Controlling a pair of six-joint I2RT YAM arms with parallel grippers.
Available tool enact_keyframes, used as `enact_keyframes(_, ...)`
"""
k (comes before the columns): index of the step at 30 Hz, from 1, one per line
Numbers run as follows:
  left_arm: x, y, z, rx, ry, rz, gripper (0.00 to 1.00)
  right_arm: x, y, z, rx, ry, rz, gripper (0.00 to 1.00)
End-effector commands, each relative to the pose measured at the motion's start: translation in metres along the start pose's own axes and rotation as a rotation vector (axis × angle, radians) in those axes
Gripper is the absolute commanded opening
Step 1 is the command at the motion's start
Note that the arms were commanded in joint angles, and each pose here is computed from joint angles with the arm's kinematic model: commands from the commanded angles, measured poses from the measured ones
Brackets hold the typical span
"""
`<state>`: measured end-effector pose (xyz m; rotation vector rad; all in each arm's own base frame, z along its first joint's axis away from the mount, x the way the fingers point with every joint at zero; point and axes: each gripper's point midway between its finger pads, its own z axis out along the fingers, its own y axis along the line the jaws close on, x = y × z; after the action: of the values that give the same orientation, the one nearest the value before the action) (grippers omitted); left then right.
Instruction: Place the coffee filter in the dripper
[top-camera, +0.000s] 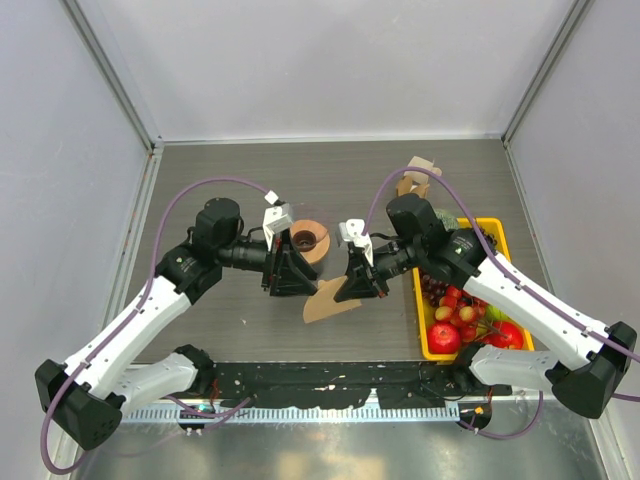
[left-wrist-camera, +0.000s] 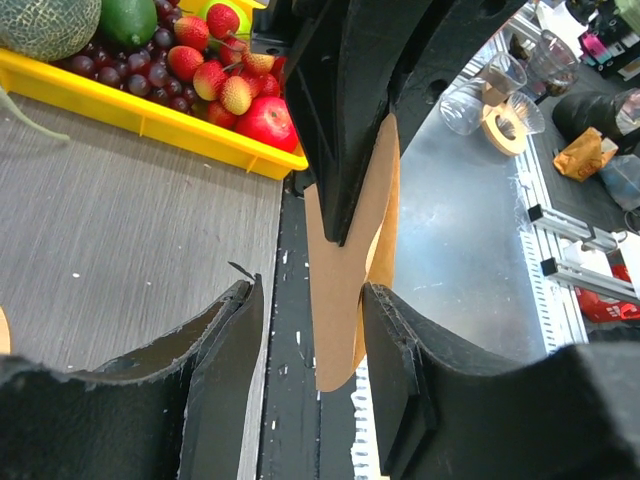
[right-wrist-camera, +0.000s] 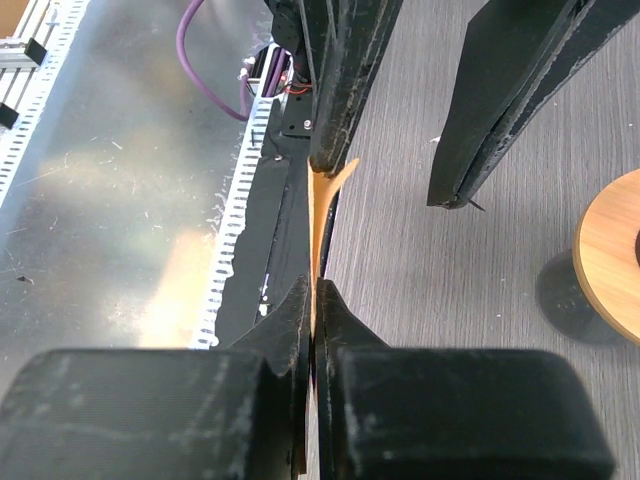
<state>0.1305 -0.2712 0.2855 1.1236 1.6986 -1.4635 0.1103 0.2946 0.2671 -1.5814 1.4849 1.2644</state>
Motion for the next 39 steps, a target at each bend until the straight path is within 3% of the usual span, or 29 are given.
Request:
enact_keyframes(1,-0.016,-0.006,-0.005,-0.016,-0.027,0.083,0.52,-0.009,0.003,0.0,-0.022,-0.03,-0.019,0.05)
enact_keyframes(5,-0.017,-0.009,-0.004,-0.001,-0.026,0.09,0.61,-0.009,0.003,0.0,-0.021,-0.028,-0.014,0.05)
enact_keyframes(12,-0.019,-0.018,-0.004,0.037,-0.023,0.107,0.63,-0.004,-0.003,0.003,-0.012,-0.015,0.005,0.05)
enact_keyframes(18,-0.021,-0.015,-0.004,0.018,-0.025,0.115,0.62,-0.007,0.002,0.003,-0.039,-0.025,-0.002,0.05)
enact_keyframes(26,-0.02,-0.02,-0.002,0.059,-0.026,0.107,0.49,-0.006,0.015,0.001,-0.096,-0.037,-0.046,0.05)
enact_keyframes(39,-0.026,-0.024,0.0,0.094,-0.043,0.087,0.54,0.003,0.019,0.002,-0.096,0.0,-0.074,0.05)
